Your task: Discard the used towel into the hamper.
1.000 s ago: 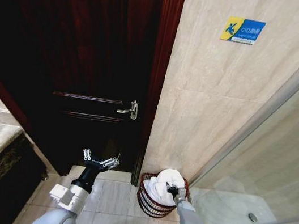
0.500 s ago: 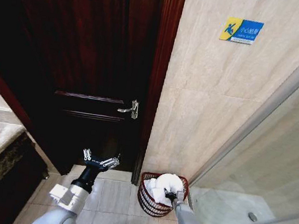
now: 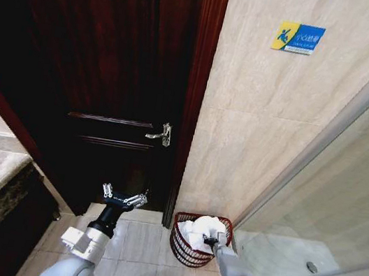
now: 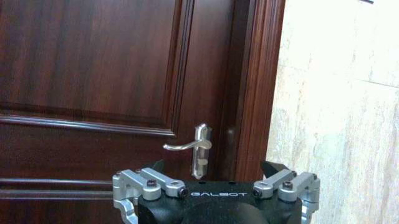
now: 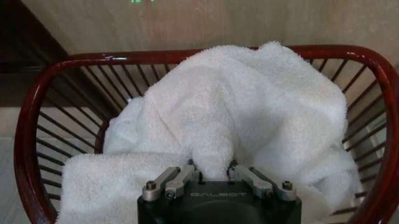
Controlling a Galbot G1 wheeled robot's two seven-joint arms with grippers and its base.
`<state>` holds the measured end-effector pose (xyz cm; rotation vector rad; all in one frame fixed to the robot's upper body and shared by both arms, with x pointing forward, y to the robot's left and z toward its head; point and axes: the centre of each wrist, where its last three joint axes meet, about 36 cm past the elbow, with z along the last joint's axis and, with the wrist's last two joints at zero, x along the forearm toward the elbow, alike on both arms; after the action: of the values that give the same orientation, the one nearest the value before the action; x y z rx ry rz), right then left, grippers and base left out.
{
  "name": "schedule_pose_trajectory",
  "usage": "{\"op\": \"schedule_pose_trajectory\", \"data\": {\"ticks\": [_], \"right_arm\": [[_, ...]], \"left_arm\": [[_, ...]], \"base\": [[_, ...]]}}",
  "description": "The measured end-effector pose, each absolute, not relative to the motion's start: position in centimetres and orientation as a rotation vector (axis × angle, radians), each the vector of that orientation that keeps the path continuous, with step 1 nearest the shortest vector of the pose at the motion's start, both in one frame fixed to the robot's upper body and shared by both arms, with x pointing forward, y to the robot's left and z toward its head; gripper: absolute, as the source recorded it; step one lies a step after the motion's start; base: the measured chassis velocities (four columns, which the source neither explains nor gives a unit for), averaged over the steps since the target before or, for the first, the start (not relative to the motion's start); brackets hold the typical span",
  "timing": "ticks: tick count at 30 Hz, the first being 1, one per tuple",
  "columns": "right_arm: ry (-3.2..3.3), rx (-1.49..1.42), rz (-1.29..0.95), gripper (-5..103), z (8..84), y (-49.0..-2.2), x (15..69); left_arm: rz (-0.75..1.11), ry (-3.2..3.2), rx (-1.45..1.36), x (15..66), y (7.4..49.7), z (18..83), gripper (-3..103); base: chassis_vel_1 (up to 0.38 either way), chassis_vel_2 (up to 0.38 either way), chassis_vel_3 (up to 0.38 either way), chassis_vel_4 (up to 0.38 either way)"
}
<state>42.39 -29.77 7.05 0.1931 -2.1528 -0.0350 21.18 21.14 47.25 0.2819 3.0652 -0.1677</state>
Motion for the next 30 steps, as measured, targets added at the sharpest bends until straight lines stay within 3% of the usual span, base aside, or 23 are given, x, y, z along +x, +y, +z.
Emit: {"op": "schedule_pose_trajectory", "data": {"ticks": [17, 30], "right_arm": [[-2.142, 0.177, -0.076, 19, 6.8, -29.4, 41.9], [-2.071, 0.215, -0.092, 19, 5.6, -27.5, 39.8]], "left_arm": [[-0.168, 3.065, 0.282, 21.2, 21.1, 47.3, 100], [-0.168, 3.065, 0.282, 21.2, 21.1, 47.3, 100]], "base": [[-0.009, 0.01, 0.012, -0.01], [-0.173, 0.166, 0.183, -0.19]]}}
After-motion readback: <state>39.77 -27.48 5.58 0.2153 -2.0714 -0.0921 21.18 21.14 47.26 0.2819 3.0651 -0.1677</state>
